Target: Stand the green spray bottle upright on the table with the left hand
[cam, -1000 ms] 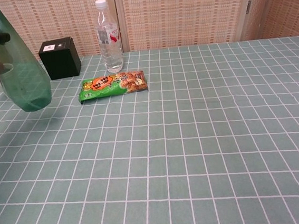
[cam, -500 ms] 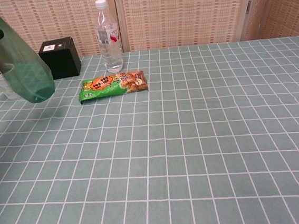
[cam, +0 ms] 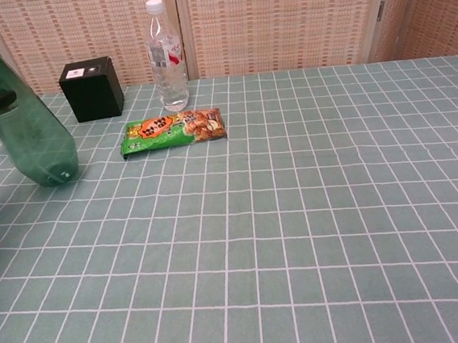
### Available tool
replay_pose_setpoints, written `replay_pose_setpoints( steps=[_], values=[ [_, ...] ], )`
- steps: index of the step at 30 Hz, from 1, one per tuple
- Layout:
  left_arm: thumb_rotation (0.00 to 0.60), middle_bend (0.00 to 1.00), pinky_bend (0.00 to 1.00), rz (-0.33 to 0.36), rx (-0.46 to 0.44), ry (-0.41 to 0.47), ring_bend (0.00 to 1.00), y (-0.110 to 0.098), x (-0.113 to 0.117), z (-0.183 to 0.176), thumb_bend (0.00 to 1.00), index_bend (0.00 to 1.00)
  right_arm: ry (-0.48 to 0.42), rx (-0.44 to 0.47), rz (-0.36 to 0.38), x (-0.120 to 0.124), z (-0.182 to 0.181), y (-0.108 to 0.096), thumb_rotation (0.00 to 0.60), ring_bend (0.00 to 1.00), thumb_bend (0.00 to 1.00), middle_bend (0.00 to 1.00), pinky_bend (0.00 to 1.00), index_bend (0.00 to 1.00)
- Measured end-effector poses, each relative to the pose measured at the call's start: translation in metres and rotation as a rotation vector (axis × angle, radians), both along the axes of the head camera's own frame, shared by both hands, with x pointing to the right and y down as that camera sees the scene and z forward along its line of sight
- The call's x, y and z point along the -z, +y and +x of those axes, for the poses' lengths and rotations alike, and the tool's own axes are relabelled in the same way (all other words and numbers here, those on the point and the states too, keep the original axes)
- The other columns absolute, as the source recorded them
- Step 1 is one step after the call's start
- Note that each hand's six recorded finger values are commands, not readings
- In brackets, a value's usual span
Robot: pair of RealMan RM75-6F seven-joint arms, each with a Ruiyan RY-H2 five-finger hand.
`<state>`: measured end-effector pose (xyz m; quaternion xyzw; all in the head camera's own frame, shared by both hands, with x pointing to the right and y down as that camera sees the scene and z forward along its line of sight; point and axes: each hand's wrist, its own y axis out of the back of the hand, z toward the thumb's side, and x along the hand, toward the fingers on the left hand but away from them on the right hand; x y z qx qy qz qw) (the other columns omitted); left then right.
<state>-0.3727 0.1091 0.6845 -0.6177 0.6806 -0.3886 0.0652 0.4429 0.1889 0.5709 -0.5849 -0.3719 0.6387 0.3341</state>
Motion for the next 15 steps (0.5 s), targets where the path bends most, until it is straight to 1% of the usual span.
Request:
replay_pose_setpoints(
  steps=[2, 8, 13, 15],
  values=[
    [0.6, 0.63, 0.43, -0.005, -0.018, -0.015, 0.52, 0.004, -0.0026, 0.0001, 0.23, 0.63, -0.004, 0.0, 0.001, 0.0002, -0.0003, 0.0002, 0.6, 0.0, 0.0, 0.03, 0.0, 0.0],
    [0.6, 0.6, 0.42, -0.002, -0.02, -0.007, 0.49, 0.0079, -0.0038, 0.0017, 0.21, 0.6, -0.005, 0.004, -0.003, 0.0, -0.0001, 0.0007, 0.6, 0.0, 0.0, 0.03, 0.0, 0.0],
    [0.6, 0.53, 0.38, 0.003, -0.034, -0.007, 0.44, 0.0082, -0.003, 0.0039, 0.19, 0.46, -0.011, 0.001, -0.007, -0.0001, -0.0002, 0.0006, 0.6, 0.0, 0.0, 0.03, 0.0, 0.0],
    [0.6, 0.49, 0.35, 0.001, -0.037, -0.002, 0.41, 0.0093, -0.0034, 0.0038, 0.18, 0.37, -0.013, 0.001, -0.008, 0.0001, -0.0002, 0.0006, 0.6, 0.0, 0.0, 0.03, 0.0, 0.0]
  ],
)
